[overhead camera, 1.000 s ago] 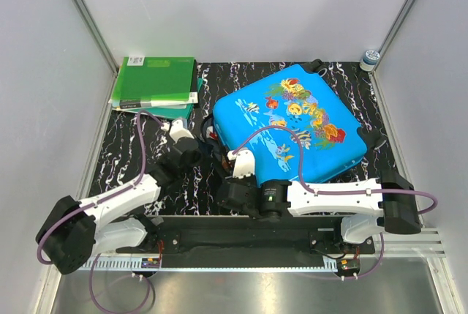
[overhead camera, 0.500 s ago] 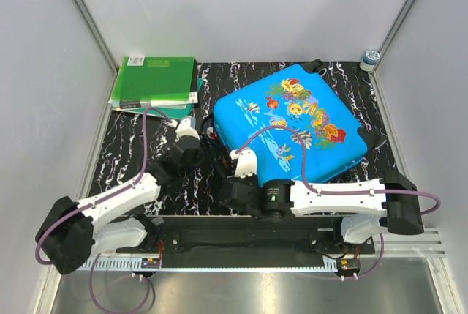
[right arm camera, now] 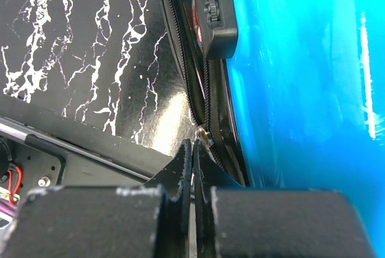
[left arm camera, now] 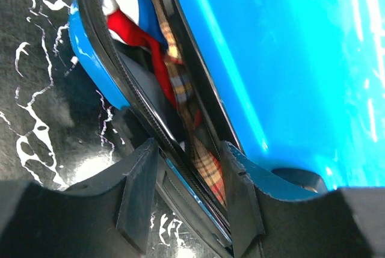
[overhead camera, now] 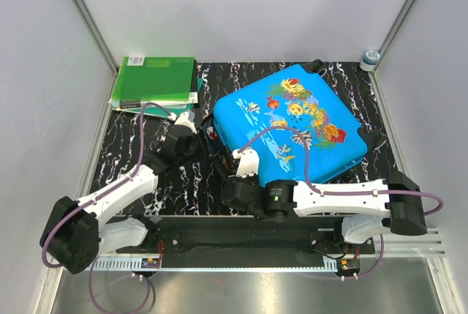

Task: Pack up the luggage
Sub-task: Zip the luggage at the center of the board.

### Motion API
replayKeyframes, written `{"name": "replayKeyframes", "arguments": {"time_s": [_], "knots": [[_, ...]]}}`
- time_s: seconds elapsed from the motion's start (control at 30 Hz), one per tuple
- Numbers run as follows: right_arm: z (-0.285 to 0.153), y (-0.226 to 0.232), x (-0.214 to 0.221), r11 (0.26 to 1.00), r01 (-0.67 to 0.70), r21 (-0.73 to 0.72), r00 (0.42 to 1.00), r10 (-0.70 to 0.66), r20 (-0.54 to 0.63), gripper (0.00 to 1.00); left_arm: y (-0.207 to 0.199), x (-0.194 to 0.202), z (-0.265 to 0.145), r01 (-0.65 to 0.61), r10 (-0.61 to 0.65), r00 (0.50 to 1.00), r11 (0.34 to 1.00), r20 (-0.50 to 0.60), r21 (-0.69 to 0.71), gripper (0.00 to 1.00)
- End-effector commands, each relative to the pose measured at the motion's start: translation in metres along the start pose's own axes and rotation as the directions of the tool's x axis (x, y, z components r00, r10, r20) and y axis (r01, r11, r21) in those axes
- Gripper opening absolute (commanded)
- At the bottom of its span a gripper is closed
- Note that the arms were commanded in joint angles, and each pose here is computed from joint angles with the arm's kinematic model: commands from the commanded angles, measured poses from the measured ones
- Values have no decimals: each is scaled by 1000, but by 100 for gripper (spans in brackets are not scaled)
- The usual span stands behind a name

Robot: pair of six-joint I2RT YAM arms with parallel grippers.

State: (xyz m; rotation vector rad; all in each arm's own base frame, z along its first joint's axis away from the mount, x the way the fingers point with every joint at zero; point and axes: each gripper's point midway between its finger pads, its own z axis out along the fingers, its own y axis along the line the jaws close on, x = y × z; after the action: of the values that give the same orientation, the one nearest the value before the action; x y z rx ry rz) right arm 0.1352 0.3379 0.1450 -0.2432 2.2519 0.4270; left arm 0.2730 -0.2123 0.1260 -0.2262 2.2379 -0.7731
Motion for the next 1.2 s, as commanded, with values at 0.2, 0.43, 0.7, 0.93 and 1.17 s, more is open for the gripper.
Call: {"name": "replayKeyframes", "arguments": {"time_s": [0.2, 0.43, 0.7, 0.93, 1.17], "knots": [[-7, 34, -35, 978, -147, -148, 985, 158, 70, 0, -9, -64, 4, -56, 55, 992, 998, 115, 3, 49], [-7, 37, -37, 977, -148, -156, 985, 160, 71, 0, 9, -78, 15, -85, 97, 989, 991, 116, -104, 50], [-5, 42, -34, 974, -152, -166, 985, 163, 58, 0, 32, -85, 24, -96, 120, 986, 976, 117, -194, 50], [-3, 43, -35, 975, -155, -162, 984, 166, 61, 0, 37, -80, 33, -108, 126, 988, 975, 84, -194, 15], [4, 46, -31, 975, -162, -151, 984, 171, 47, 0, 35, -69, 33, -106, 116, 992, 983, 59, -153, 0]]}}
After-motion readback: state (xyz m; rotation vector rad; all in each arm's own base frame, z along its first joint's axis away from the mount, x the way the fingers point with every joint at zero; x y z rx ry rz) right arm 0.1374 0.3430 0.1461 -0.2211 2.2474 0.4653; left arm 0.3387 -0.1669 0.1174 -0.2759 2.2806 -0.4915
